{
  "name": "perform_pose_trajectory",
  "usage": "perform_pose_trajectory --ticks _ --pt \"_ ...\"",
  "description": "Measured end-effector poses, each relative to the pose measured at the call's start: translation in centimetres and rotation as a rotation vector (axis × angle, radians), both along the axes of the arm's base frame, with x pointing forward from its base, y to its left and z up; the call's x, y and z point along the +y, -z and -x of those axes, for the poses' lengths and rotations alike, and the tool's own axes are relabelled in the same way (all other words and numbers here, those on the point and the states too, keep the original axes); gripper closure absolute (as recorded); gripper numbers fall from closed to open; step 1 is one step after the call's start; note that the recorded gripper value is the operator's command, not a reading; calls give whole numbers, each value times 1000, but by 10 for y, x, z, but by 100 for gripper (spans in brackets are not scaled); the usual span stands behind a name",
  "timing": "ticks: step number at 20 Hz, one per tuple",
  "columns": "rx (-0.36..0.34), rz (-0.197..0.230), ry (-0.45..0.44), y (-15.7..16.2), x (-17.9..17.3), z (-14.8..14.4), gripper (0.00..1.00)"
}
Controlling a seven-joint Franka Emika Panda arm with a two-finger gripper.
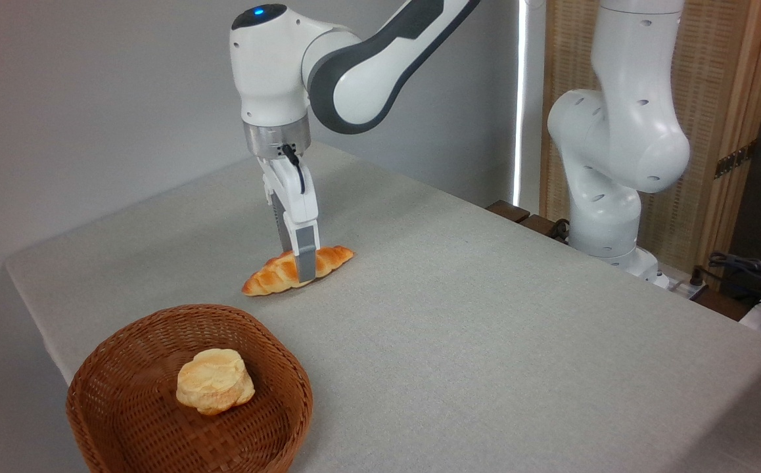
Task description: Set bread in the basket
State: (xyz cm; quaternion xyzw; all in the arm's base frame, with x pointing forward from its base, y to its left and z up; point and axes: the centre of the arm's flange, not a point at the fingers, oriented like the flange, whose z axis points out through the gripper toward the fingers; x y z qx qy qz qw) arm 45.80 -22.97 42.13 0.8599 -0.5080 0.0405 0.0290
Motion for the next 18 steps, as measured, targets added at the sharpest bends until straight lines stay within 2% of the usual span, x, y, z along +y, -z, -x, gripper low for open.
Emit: perform_pose_trajectory --ticks 16,18 --pt "-17 11 16 14 -12 -4 0" --pt "-15 11 17 16 -13 -4 20"
